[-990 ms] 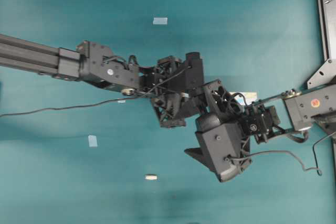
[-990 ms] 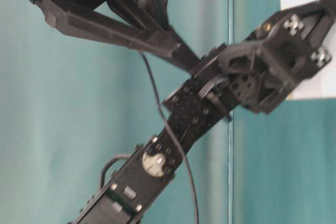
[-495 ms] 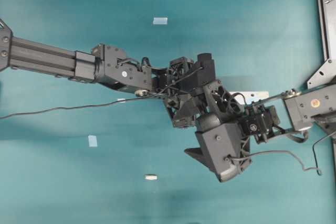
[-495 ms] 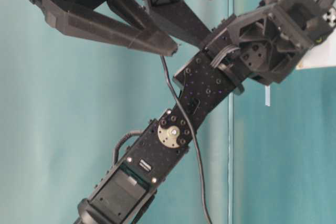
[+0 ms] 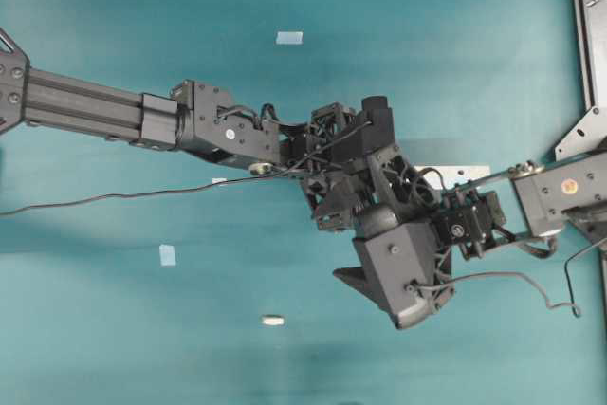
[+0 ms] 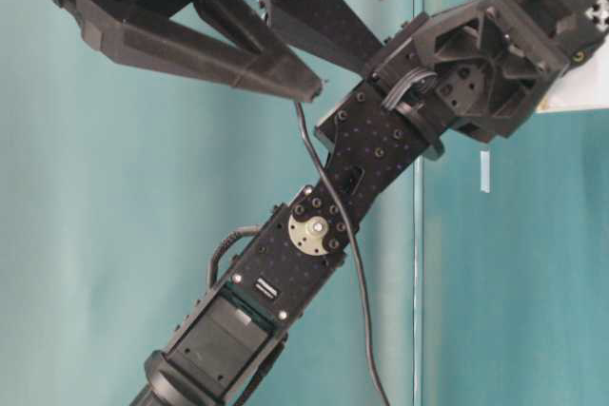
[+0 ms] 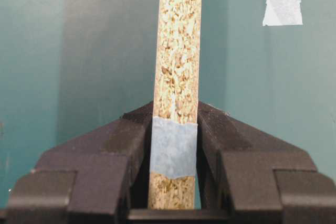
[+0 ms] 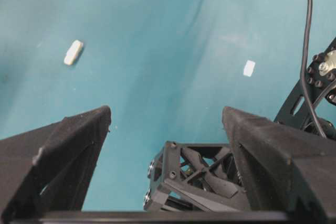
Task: Move the wooden board into place and insert the rod into its hole.
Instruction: 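Carry the board with the left gripper to the table center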
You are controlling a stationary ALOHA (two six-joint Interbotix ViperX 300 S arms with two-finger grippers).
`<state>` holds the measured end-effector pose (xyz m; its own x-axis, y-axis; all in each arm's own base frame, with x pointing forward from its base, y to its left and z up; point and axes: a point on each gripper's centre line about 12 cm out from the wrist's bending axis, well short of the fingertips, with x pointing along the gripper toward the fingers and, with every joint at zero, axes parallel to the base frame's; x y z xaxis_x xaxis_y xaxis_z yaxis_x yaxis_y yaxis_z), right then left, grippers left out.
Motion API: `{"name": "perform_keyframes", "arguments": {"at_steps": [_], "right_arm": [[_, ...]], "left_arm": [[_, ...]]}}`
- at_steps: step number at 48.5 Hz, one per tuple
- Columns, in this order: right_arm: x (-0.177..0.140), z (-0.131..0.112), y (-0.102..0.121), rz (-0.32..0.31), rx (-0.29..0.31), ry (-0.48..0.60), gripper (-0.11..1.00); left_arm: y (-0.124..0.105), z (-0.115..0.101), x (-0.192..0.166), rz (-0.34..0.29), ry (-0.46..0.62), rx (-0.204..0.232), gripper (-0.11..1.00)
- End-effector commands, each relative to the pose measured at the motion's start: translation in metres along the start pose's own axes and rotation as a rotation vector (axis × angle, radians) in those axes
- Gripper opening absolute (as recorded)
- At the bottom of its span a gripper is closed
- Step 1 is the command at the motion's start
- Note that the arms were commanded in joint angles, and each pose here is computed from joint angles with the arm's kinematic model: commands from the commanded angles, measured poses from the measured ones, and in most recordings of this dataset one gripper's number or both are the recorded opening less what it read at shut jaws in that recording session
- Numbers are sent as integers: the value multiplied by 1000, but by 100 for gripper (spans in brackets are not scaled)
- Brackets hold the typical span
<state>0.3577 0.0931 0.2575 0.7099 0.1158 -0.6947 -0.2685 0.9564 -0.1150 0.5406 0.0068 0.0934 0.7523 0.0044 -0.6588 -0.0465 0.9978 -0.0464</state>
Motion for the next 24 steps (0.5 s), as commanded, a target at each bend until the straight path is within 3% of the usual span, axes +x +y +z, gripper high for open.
{"name": "perform_keyframes", "arguments": {"at_steps": [1,12,20,24], "right_arm": [[-10,9,-2,-3,6,-38,99],[-9,6,-2,-3,5,-32,99],[-8,5,-2,-3,5,-29,99],[-8,5,-2,-3,5,-27,99]], "left_arm": [[2,19,-6,1,-51,-6,22],[1,21,-7,1,-57,-7,24],[-1,23,-9,-2,-64,5,70],[-2,23,-12,-3,-63,7,81]]}}
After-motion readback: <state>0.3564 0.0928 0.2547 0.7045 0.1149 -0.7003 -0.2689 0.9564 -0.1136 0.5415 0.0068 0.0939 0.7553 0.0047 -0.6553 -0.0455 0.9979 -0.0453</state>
